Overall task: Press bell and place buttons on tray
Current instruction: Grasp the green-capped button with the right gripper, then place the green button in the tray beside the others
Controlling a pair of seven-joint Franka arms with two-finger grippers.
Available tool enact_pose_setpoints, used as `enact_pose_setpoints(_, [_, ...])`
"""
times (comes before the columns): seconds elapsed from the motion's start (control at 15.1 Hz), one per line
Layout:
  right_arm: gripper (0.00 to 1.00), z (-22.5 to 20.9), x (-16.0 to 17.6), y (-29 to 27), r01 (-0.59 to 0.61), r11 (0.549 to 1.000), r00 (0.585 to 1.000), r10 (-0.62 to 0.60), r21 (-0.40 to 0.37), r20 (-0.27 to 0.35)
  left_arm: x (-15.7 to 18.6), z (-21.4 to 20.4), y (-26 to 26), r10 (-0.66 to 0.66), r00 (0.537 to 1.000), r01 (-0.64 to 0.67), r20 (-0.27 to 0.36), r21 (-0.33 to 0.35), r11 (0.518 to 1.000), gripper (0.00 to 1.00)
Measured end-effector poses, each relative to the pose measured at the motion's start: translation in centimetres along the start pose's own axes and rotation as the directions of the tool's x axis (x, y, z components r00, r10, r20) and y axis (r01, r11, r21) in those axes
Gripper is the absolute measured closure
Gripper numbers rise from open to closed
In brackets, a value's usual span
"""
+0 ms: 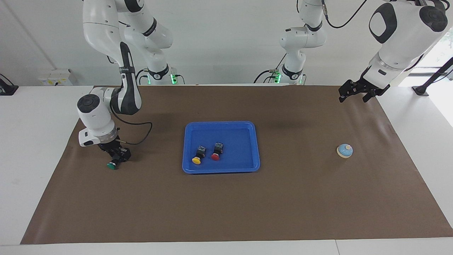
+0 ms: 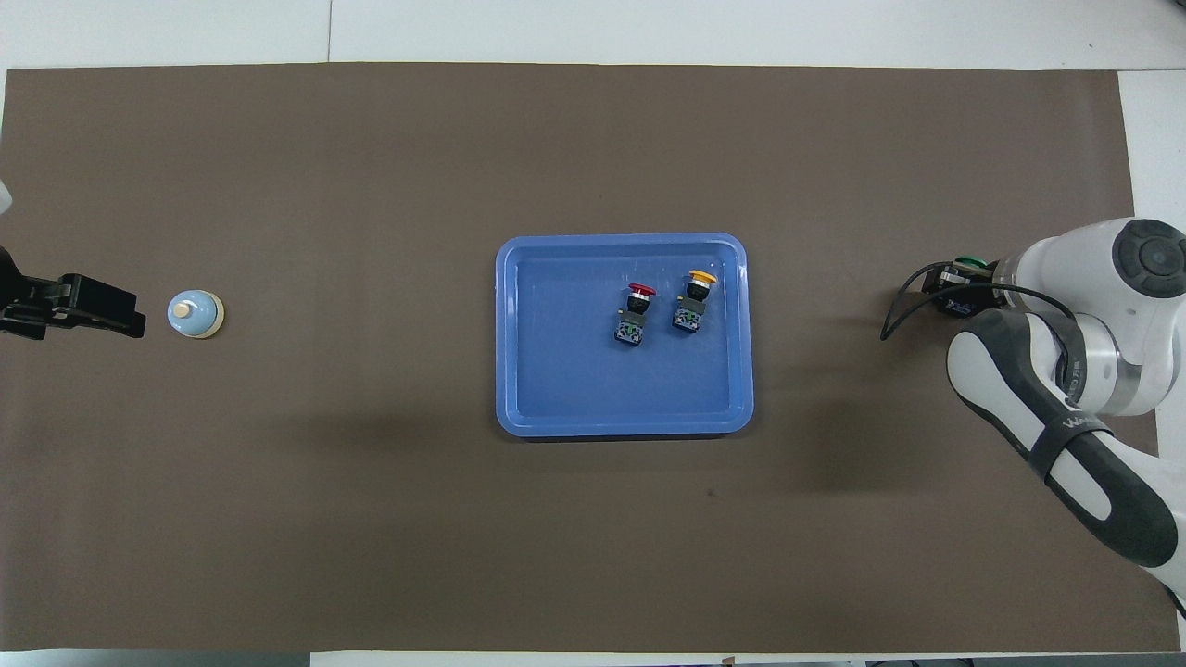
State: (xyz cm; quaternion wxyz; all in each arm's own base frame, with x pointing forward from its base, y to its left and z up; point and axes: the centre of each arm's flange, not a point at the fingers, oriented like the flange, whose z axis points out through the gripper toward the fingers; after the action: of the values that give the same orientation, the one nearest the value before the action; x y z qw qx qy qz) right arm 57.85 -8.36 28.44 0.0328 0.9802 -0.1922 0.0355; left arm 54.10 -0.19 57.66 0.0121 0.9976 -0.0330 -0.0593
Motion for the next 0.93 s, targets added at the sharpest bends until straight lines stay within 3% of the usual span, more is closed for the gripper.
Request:
enact_pose_setpoints(0.13, [0.59,-0.6,0.0,0.0,0.001,1.0,0.999,0.0,-0.014,0.034,0.0,0.0,0.0,0.0,1.0,0.0,0.0,0.0,1.0,0.0])
enact_pose_setpoints(0.33, [0.59,-2.5,0.9,-1.1,0.017,0.999,0.997,-0.014,-0.032,0.081,0.0,0.0,0.0,0.0,1.0,0.0,0.0,0.0,1.0,0.0])
enact_pose_setpoints(0.46, [0.59,-6.0,2.0,-3.6,0.05,0.998,0.994,-0.047,-0.032,0.1,0.0,0.0,0.0,0.0,1.0,0.0,0.0,0.0,1.0,0.0])
enact_pose_setpoints(0.73, [0.59,-15.1,1.5,-13.2,0.161,0.987,0.983,-0.162,0.018,0.086,0.0,0.0,0.0,0.0,1.0,0.0,0.0,0.0,1.0,0.0])
enact_pose_setpoints(0.93, [0.59,-18.2,-3.2,-22.9,0.176,0.983,0.982,-0.179,0.049,0.064,0.0,0.0,0.0,0.0,1.0,0.0,0.0,0.0,1.0,0.0])
